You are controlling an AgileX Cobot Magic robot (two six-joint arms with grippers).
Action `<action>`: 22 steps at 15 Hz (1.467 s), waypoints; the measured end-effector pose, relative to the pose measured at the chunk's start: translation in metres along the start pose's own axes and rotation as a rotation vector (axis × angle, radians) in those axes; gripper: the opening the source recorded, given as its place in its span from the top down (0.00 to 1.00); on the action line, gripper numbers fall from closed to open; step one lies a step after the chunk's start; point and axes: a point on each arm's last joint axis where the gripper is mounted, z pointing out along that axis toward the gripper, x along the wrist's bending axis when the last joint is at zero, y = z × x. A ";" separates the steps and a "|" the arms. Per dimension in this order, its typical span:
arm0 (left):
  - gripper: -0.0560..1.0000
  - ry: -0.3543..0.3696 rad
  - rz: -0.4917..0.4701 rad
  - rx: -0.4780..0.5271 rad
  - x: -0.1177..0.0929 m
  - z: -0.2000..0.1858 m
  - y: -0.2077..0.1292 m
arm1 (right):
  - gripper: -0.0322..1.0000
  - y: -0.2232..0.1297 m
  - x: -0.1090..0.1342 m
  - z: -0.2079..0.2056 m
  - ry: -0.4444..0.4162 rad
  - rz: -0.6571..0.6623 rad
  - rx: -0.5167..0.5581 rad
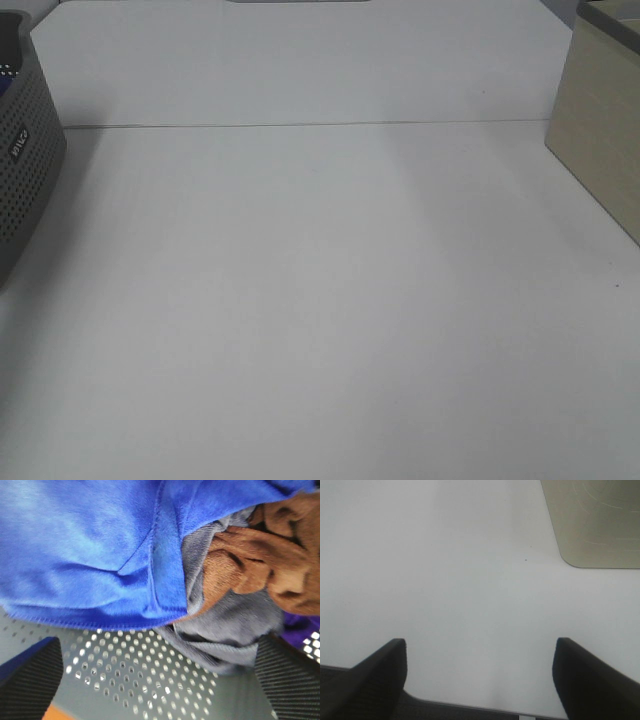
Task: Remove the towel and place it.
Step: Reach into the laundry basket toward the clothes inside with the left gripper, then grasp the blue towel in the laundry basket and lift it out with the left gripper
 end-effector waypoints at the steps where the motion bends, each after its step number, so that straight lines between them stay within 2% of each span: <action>1: 0.01 0.005 0.003 0.001 0.001 0.006 0.000 | 0.21 0.000 0.000 0.000 0.000 0.000 0.000; 3: 0.01 0.027 0.018 -0.011 0.007 0.035 -0.004 | 0.21 0.000 0.000 0.000 0.000 0.000 0.000; 8: 0.01 0.076 0.067 -0.056 0.010 0.057 0.008 | 0.21 0.000 0.000 0.000 0.001 0.000 0.000; 14: 0.01 0.039 0.068 -0.068 0.004 0.071 0.014 | 0.21 0.000 0.000 0.000 0.001 0.000 0.000; 16: 0.05 0.027 0.067 -0.064 0.003 0.073 0.014 | 0.21 0.000 0.000 0.000 0.001 0.000 0.000; 17: 0.11 0.019 0.063 -0.065 0.002 0.073 0.015 | 0.21 0.000 0.000 0.000 0.001 0.000 0.000; 18: 0.22 0.008 0.059 -0.064 0.001 0.073 0.014 | 0.21 0.000 0.000 0.000 0.001 0.000 0.000; 19: 0.39 -0.008 0.057 -0.057 0.000 0.073 0.014 | 0.21 0.000 0.000 0.000 0.001 0.000 0.000; 20: 0.81 -0.029 0.056 -0.047 -0.002 0.073 0.013 | 0.21 0.000 0.000 0.000 0.001 0.000 0.000; 21: 0.92 -0.033 0.056 -0.044 -0.003 0.073 0.012 | 0.21 0.000 0.000 0.000 0.001 0.000 0.000; 22: 0.95 -0.033 0.056 -0.045 -0.003 0.073 0.013 | 0.21 0.000 0.000 0.000 0.001 0.000 0.000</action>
